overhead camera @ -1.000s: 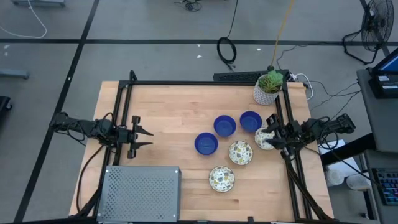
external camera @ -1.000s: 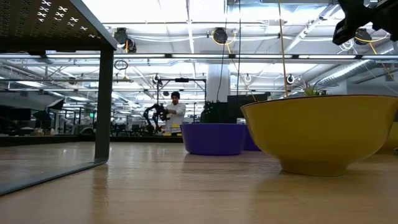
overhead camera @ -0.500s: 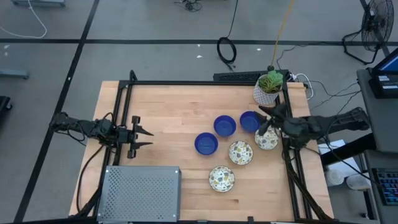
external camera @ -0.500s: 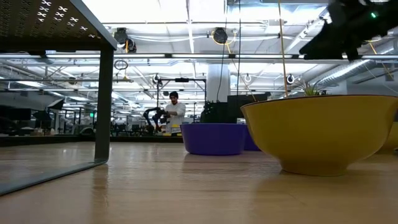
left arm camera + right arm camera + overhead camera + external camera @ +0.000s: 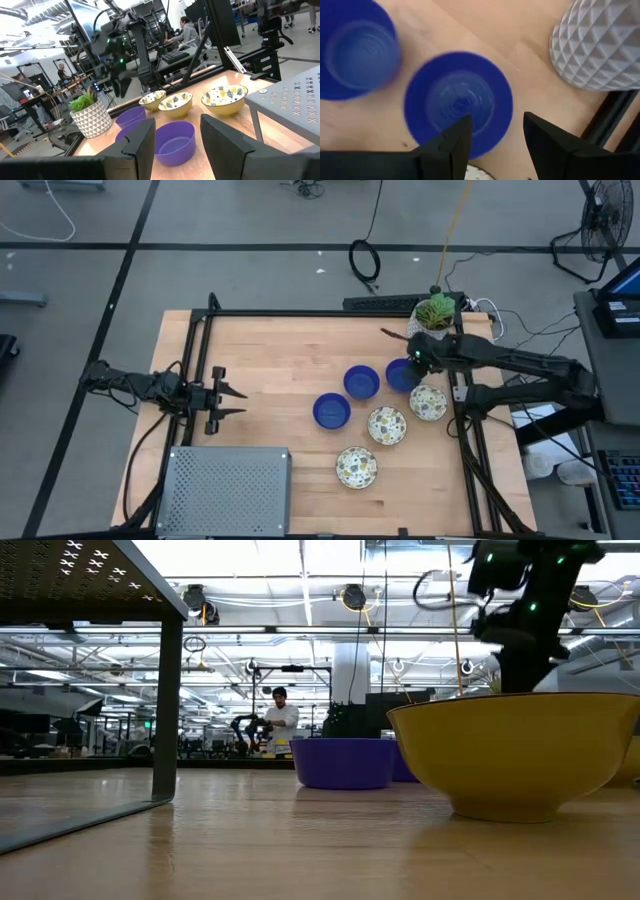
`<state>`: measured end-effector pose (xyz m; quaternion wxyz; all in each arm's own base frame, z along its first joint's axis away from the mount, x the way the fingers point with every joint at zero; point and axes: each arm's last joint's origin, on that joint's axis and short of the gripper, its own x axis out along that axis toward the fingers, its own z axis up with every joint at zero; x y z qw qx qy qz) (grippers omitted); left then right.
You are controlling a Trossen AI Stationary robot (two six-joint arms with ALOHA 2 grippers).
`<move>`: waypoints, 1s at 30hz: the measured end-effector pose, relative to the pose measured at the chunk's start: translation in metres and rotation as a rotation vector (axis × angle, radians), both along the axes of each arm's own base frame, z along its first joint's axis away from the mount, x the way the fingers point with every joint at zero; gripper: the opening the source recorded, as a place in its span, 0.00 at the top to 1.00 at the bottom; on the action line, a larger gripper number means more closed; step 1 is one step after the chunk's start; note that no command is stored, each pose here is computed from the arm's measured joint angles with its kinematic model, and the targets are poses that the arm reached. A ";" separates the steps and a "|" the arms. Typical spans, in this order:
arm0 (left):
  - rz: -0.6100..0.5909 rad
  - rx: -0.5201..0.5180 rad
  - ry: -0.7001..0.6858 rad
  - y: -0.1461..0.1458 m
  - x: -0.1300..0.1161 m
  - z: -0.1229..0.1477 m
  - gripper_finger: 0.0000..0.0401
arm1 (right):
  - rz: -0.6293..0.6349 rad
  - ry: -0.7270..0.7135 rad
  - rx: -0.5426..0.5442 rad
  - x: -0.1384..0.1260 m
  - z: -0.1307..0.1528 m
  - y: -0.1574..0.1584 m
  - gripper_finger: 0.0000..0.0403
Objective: Pick & Place Mini bowls
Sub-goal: Put the right blue bowl on the shelf
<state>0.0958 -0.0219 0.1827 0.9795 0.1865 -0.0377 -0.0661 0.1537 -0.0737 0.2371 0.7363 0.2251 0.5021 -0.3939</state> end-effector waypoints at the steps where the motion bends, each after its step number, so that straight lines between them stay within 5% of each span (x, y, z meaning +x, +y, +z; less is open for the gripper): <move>1: 0.000 0.000 0.001 0.000 0.000 0.000 0.60 | -0.010 0.021 0.009 0.000 -0.004 -0.004 0.59; 17: 0.000 0.000 0.000 0.000 0.000 0.000 0.60 | -0.056 0.030 0.081 -0.002 -0.065 -0.021 0.59; 30: 0.000 0.000 0.000 0.000 0.000 0.000 0.60 | -0.055 0.009 0.066 -0.002 -0.072 -0.021 0.64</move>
